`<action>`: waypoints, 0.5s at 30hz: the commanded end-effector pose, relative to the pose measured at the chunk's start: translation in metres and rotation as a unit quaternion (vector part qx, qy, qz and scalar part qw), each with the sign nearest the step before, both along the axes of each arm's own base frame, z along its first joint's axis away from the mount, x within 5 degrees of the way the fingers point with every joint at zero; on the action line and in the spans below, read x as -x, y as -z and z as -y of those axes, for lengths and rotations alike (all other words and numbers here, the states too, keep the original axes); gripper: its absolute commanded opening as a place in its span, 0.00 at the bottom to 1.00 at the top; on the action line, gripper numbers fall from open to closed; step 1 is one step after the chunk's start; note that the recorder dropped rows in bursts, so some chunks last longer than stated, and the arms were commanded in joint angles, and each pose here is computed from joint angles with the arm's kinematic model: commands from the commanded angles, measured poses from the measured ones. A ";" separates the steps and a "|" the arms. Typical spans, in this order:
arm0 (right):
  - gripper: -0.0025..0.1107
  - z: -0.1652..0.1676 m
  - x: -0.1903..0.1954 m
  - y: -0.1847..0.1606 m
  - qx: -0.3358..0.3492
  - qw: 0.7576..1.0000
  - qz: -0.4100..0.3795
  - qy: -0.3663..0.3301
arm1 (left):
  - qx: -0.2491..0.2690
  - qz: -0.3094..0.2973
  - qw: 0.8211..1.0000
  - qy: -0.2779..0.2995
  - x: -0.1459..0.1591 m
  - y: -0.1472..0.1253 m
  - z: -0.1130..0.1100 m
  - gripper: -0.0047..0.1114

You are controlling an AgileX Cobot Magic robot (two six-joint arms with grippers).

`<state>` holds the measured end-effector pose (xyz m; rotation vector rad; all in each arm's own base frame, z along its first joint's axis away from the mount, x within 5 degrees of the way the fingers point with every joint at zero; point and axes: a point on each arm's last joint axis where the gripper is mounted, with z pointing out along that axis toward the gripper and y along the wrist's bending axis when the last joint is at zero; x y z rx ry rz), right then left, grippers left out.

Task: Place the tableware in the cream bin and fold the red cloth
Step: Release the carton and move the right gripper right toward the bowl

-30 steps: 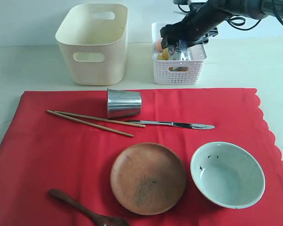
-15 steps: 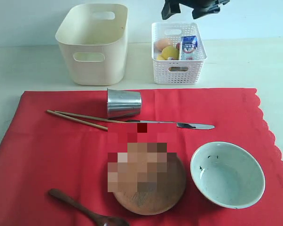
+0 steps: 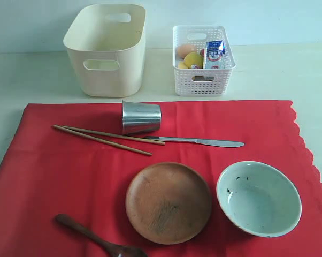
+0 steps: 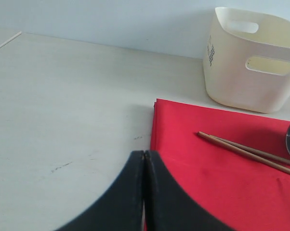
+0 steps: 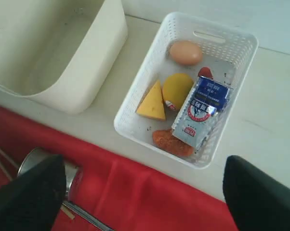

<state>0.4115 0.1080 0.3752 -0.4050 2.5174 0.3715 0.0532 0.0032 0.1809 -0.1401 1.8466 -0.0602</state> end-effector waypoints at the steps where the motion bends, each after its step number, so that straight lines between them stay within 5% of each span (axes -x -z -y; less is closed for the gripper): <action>1: 0.75 0.007 0.020 -0.031 0.002 0.999 0.033 0.005 | -0.001 0.005 1.000 -0.001 0.000 0.000 0.000 0.04; 7: 0.75 0.015 0.054 -0.069 0.001 0.997 0.079 0.007 | -0.001 0.005 1.000 -0.001 0.000 0.000 0.000 0.04; 15: 0.75 0.030 0.090 -0.070 0.041 0.996 0.076 0.016 | -0.001 0.005 1.000 -0.001 0.000 0.000 0.000 0.04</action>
